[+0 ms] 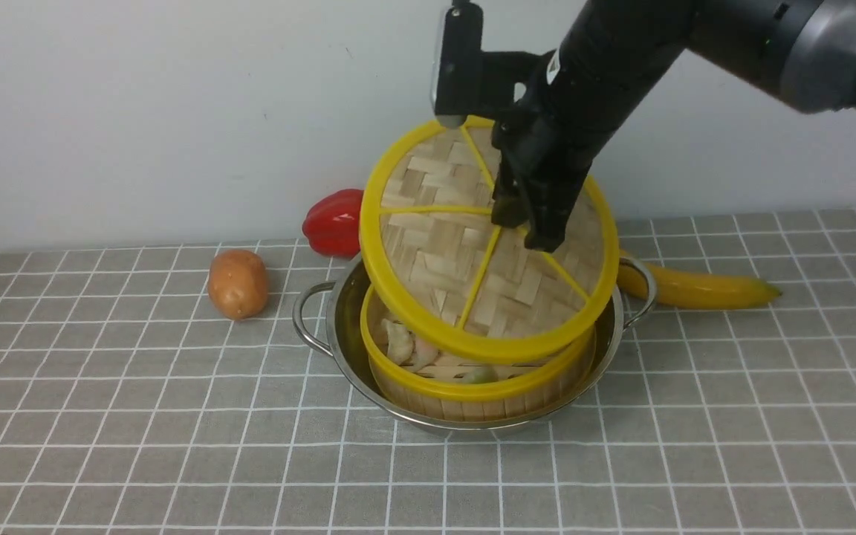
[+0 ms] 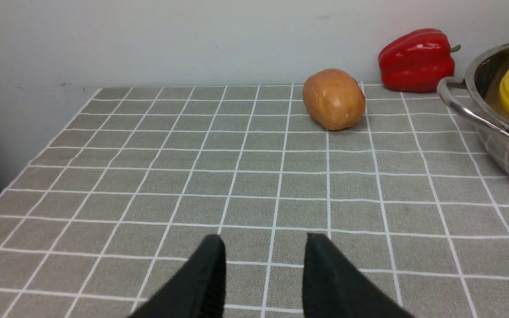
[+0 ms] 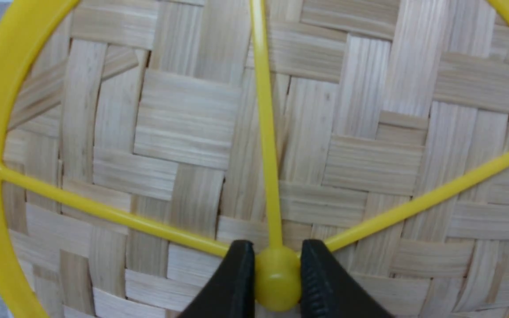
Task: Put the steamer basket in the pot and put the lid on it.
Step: Use the right arm to place the steamer lid on the steamer
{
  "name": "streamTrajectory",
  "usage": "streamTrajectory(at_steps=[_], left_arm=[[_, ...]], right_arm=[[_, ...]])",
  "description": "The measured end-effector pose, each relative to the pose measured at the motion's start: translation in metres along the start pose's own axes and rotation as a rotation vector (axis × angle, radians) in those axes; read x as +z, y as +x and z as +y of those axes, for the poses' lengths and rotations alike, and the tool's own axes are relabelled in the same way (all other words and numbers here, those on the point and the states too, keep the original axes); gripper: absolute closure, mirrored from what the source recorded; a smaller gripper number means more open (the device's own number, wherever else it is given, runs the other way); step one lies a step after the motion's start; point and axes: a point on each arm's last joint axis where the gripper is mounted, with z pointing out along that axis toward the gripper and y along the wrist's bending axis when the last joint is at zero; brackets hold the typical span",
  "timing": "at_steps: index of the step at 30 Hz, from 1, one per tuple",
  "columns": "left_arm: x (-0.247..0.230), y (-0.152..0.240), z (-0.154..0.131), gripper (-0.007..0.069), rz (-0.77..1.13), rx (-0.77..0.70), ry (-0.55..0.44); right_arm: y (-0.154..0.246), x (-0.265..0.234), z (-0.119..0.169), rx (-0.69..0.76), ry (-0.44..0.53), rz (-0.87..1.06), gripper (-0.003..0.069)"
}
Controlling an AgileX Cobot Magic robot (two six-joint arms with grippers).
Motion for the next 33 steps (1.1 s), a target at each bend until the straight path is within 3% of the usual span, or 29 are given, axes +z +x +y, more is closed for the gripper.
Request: streamTrajectory(at_steps=[6,13,19,21,25,33], left_arm=[[0.0,0.0,0.0,0.0382,0.0,0.0,0.0],[0.0,0.0,0.0,0.0382,0.0,0.0,0.0],[0.0,0.0,0.0,0.0382,0.0,0.0,0.0],[0.0,0.0,0.0,0.0382,0.0,0.0,0.0],[0.0,0.0,0.0,0.0382,0.0,0.0,0.0],[0.0,0.0,0.0,0.0382,-0.001,0.0,0.0]], right_arm=[[-0.009,-0.002,0.008,0.064,0.028,0.024,0.0511],[-0.009,-0.055,0.006,0.231,0.123,-0.04,0.0511],[-0.008,-0.082,0.009,0.405,0.148,-0.095,0.0511],[-0.007,-0.082,0.009,0.559,0.141,-0.104,0.0511],[-0.006,-0.079,0.01,0.717,0.13,-0.108,0.0511],[-0.011,-0.088,0.024,0.841,-0.017,-0.175,0.0511]])
